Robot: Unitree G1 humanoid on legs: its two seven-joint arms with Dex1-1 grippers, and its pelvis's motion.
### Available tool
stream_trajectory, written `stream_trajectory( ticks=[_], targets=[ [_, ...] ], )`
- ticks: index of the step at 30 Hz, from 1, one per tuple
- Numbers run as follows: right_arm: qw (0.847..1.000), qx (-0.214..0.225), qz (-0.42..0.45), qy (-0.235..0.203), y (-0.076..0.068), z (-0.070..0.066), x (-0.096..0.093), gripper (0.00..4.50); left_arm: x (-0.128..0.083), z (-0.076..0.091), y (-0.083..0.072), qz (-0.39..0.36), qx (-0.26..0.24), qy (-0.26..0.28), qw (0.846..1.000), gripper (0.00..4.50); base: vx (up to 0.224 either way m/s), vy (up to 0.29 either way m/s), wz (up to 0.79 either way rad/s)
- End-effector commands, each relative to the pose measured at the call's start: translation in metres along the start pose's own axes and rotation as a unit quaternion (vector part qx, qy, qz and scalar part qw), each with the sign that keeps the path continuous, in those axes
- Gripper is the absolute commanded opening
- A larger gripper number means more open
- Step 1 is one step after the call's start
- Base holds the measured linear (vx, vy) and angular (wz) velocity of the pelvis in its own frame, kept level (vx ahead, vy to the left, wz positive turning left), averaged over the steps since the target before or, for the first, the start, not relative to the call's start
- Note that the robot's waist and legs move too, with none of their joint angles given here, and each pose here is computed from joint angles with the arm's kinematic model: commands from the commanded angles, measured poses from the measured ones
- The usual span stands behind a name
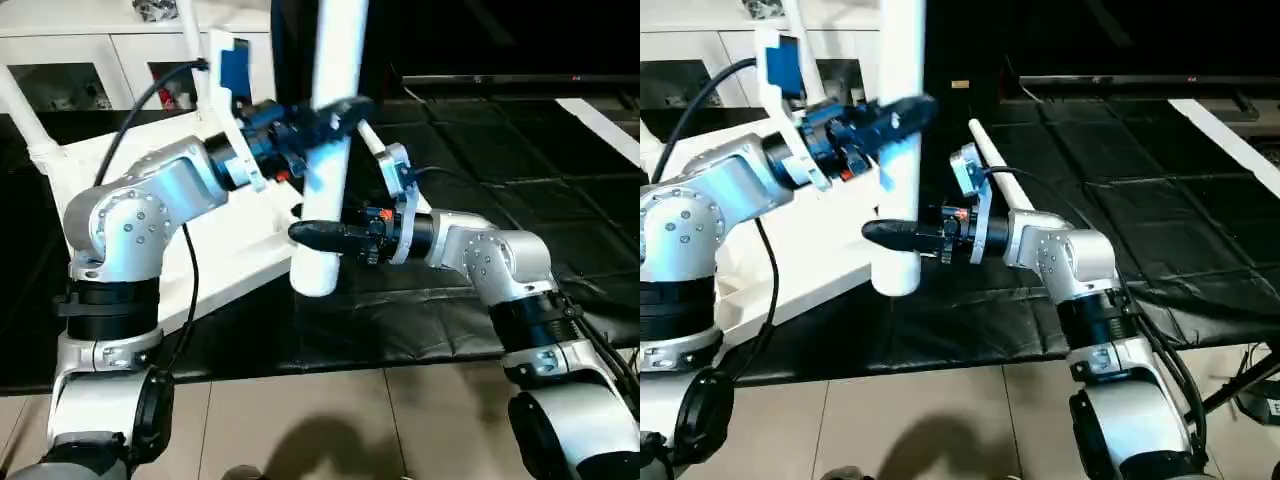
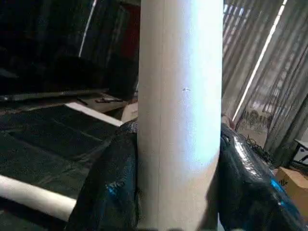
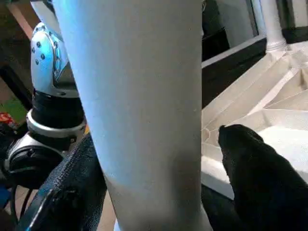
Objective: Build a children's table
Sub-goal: Insert table leg to table base
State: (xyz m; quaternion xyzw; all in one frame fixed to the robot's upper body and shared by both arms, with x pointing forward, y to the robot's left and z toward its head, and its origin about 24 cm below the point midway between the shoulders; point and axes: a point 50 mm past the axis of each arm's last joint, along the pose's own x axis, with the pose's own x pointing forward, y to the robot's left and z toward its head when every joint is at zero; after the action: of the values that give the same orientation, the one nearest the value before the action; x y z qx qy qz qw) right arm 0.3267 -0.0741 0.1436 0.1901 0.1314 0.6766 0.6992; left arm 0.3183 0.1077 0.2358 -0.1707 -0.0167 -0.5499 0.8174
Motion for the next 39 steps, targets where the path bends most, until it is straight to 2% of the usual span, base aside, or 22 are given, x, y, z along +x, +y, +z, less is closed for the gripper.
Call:
stream_trajectory(
  ticks=[1,12,17,22,25,27,30,39],
  targets=[
    [1.0,-0.008,0.009,0.006,0.0019,0.0045,0.0008,3.39,0.0014,0.0028,-0.0077,-0.025,0.011,0.003,1.0,1.81,0.0,0.0,0.0],
    [1.0,-0.01,0.019,0.023,0.0014,0.0035,0.0013,2.38,0.0032,0.0039,-0.0067,-0.024,0.009,-0.002,1.0,1.81,0.0,0.0,0.0],
    [0.999,-0.01,0.023,0.029,0.0013,0.0012,0.0034,2.06,0.0044,0.0043,-0.0056,-0.019,0.009,-0.007,1.0,1.81,0.0,0.0,0.0],
    [0.999,-0.01,0.027,0.032,0.0012,-0.0001,0.0051,1.97,0.0044,0.0059,-0.005,-0.018,0.01,-0.009,1.0,1.81,0.0,0.0,0.0],
    [0.999,-0.007,0.027,0.032,0.0014,-0.0005,0.0052,1.96,0.0042,0.007,-0.0043,-0.016,0.011,-0.011,1.0,1.81,0.0,0.0,0.0],
    [0.999,-0.002,0.026,0.03,0.0011,-0.0004,0.0051,2.52,0.0043,0.0073,-0.0041,-0.016,0.011,-0.011,1.0,1.81,0.0,0.0,0.0],
    [1.0,-0.001,0.022,0.022,0.0006,0.0005,0.0042,2.85,0.0052,0.0073,-0.0047,-0.019,0.011,-0.01,1.0,1.81,0.0,0.0,0.0],
    [0.999,0.0,0.031,0.008,0.0019,0.0021,0.0055,2.98,0.006,0.0054,-0.0075,-0.031,0.01,-0.003,0.999,1.81,0.0,0.0,0.0]
  ],
)
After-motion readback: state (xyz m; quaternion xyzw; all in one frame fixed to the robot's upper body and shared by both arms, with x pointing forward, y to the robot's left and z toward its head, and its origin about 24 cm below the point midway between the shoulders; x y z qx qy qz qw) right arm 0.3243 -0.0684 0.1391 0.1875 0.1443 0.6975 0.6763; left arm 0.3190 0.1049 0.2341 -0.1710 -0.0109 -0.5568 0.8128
